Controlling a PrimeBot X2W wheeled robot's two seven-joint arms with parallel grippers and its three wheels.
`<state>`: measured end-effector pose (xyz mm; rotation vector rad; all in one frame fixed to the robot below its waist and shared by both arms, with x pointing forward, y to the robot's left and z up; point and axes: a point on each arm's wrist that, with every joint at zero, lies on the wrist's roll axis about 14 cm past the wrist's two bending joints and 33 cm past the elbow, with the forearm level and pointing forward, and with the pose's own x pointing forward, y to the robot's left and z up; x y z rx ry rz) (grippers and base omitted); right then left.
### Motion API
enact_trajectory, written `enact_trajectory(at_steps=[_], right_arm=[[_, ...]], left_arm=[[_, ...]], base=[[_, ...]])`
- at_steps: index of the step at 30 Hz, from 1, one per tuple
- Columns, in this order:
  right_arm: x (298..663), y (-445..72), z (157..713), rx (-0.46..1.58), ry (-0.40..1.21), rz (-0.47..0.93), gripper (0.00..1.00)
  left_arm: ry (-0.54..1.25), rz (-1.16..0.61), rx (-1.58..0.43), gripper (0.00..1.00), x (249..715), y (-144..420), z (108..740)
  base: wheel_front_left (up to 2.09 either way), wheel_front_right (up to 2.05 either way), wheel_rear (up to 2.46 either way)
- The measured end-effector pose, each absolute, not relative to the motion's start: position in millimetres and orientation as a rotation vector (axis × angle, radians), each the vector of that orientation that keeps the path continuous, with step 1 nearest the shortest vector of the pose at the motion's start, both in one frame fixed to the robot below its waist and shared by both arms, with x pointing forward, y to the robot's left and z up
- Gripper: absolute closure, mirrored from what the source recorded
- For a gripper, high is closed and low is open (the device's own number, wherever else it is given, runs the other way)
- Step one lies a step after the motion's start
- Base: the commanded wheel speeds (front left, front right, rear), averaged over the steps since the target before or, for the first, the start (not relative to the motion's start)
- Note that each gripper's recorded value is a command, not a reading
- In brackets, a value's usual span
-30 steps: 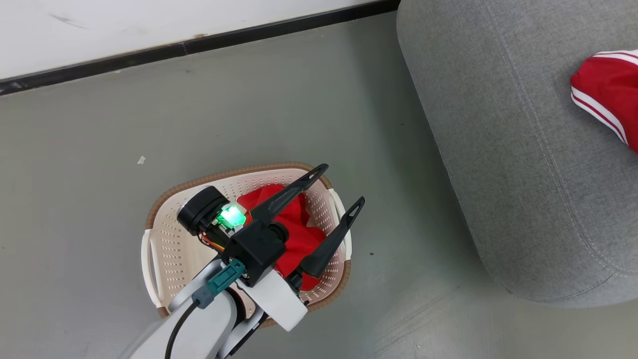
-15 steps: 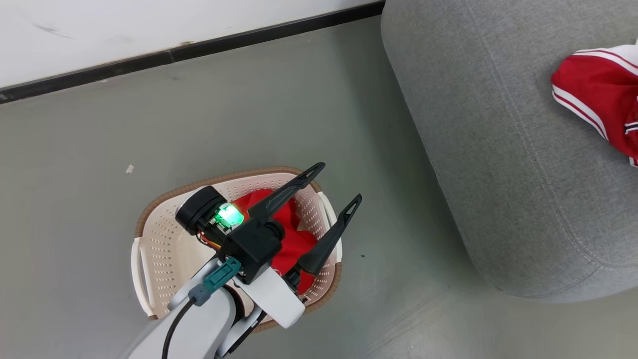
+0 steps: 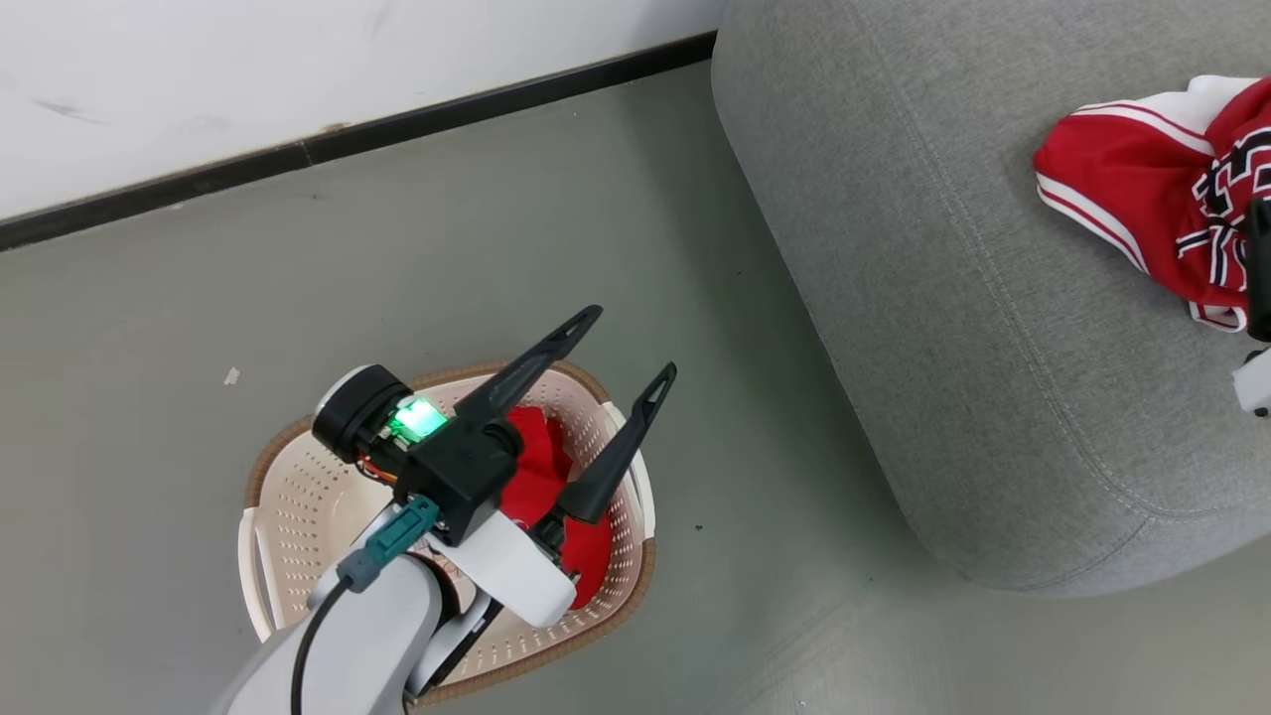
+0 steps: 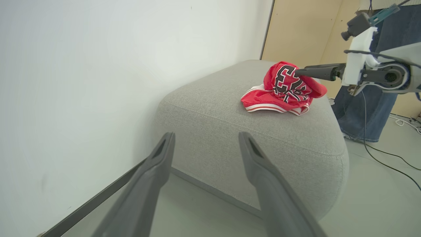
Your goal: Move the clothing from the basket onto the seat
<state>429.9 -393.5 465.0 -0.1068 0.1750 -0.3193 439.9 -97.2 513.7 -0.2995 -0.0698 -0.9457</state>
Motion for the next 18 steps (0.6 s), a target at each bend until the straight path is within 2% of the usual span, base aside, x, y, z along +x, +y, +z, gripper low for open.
enact_trajectory(at_steps=[11, 18], right_arm=[[443.7, -355.9, 508.4, -0.149, 0.041, -0.195, 0.0], [452.7, -302.2, 516.7, -0.132, -0.012, -0.069, 0.0]], left_arm=[[-0.092, -0.854, -0.305, 0.0, 448.8, -80.5, 521.8], [-0.106, -0.718, -0.301, 0.0, 461.7, -50.5, 525.9]], base=[[0.0, 0.0, 0.0], [0.0, 0.0, 0.0]])
